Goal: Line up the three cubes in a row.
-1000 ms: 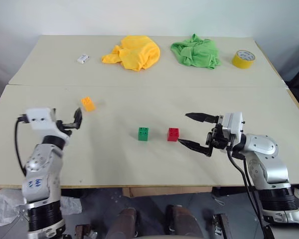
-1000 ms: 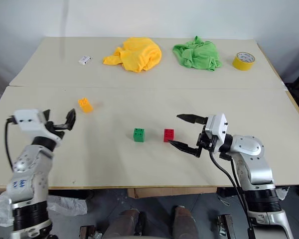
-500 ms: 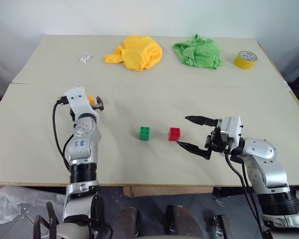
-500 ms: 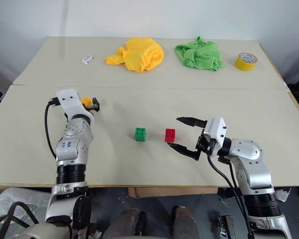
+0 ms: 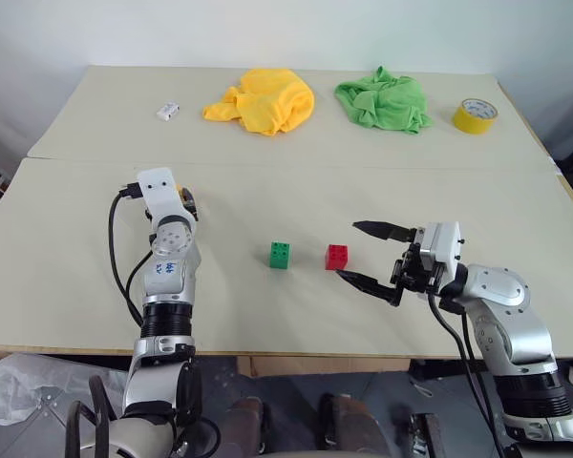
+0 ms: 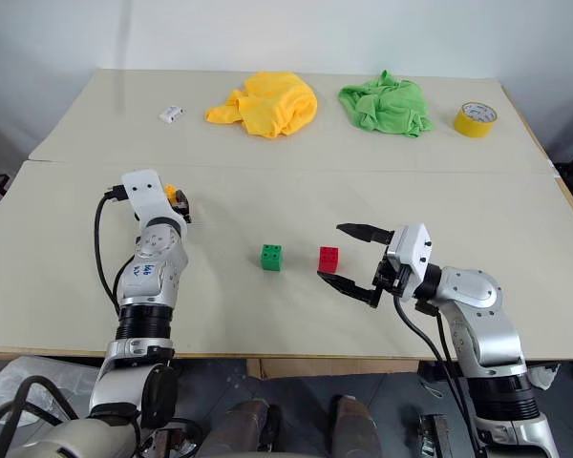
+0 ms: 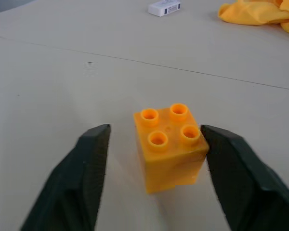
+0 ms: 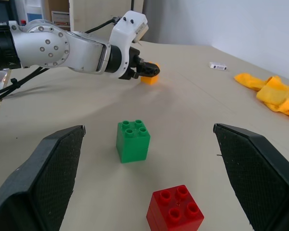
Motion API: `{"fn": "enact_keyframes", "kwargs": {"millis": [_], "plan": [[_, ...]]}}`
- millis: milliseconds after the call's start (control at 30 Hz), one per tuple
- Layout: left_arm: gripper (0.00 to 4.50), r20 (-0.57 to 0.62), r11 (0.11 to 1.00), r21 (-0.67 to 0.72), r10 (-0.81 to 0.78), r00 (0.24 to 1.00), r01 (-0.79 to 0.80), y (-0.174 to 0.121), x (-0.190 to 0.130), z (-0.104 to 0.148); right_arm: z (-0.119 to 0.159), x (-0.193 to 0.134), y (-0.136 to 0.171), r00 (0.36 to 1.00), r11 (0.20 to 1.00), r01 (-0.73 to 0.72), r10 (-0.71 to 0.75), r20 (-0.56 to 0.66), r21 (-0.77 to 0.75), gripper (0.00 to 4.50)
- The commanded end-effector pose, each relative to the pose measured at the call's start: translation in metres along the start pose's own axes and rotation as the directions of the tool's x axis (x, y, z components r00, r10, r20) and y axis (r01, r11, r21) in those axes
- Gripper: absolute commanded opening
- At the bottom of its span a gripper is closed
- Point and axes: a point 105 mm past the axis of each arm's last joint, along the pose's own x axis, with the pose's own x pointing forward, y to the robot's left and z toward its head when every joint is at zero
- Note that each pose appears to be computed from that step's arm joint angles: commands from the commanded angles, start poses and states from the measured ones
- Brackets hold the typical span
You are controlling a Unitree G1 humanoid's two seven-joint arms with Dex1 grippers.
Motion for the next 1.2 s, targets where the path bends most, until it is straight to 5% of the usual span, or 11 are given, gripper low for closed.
{"fn": "enact_keyframes", "kwargs": {"millis": [33,167,267,367,467,667,833,1200], "plan": [[1.69,0.032,1.0,-0.019,-0.022,0.999,0.023,-0.001,0.001,0.011,0.006,-0.001,0.002,1.0,1.0,0.001,0.0,0.027,-0.028,4.5],[1.46,0.036,0.966,-0.084,-0.244,0.969,0.246,0.0,0.0,0.014,0.004,-0.004,0.002,1.0,0.999,0.017,-0.016,0.025,-0.031,4.5],[1.46,0.089,0.856,0.079,-0.516,0.852,0.511,-0.001,-0.006,0.036,0.002,-0.006,0.002,1.0,0.999,0.024,-0.024,0.017,-0.028,4.5],[1.46,0.13,0.627,0.234,-0.778,0.615,0.743,-0.004,-0.027,0.066,0.0,-0.01,0.002,1.0,0.999,0.021,-0.021,0.001,-0.029,4.5],[1.46,0.076,0.275,0.349,-0.961,0.265,0.896,-0.012,-0.064,0.078,0.001,-0.015,-0.001,1.0,0.999,0.029,-0.029,-0.011,-0.033,4.5],[1.46,-0.234,-0.129,0.427,-0.972,-0.028,0.895,-0.007,-0.076,0.043,0.003,-0.03,-0.002,0.998,0.998,0.031,-0.033,-0.047,-0.053,4.5],[1.46,-0.444,-0.337,0.402,-0.885,-0.141,0.852,-0.008,-0.077,0.002,0.005,-0.038,-0.001,0.996,0.997,0.042,-0.047,-0.076,-0.063,4.5],[1.46,-0.49,-0.342,0.352,-0.861,-0.14,0.871,-0.014,-0.071,-0.011,0.01,-0.042,0.008,0.993,0.996,0.077,-0.081,-0.089,-0.055,4.5]]}}
